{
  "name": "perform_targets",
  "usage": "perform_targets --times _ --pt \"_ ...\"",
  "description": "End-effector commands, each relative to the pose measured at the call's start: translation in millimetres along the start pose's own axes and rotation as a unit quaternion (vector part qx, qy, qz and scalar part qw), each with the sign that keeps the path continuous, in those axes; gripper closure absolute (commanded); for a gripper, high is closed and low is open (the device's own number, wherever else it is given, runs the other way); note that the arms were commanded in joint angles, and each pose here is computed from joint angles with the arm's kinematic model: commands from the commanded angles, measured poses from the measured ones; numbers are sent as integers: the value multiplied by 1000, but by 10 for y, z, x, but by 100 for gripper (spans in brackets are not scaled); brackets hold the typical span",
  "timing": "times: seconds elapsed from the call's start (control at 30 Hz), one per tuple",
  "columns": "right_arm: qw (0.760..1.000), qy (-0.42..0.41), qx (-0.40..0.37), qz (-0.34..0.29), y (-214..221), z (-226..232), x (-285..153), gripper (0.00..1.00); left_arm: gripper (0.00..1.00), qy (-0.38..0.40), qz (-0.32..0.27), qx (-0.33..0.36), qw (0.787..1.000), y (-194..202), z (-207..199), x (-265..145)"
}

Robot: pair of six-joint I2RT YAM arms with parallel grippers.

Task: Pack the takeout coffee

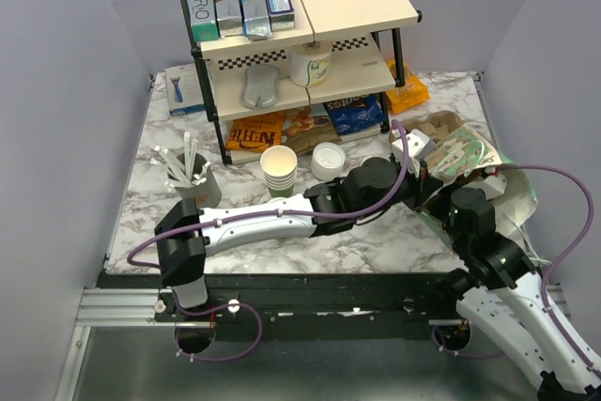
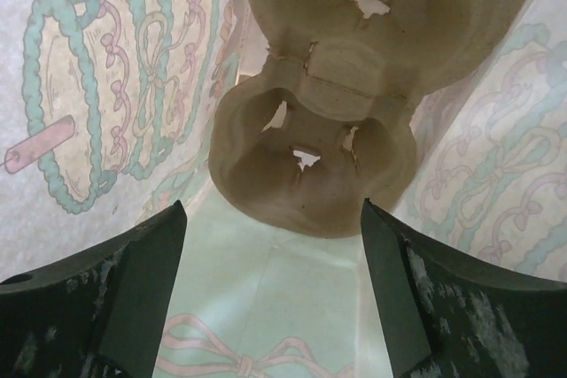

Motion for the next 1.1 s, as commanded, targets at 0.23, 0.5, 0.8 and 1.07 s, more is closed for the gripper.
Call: perform_targets --times 0.23,0.5,0.8,1.07 --pt "968 -221 56 -103 -575 349 -441 15 100 -77 61 21 995 290 386 86" --pt "959 -252 76 -102 -723 329 -684 34 100 -102 81 -5 991 292 510 137" --pt "990 -126 42 -42 -710 157 -675 99 100 -125 89 7 988 314 578 164" --pt "997 -71 23 -10 -598 98 -581 97 100 -53 48 4 997 233 471 3"
Point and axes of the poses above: each gripper's point midway between its finger pads, its own x axis out along the fingers, its own z axis along the line the jaws close on, y = z × x, the point moved 10 cm from there along -x, back along the fingers, and after that the axes turned 7 degrees about -x, right-handed, at the moved point
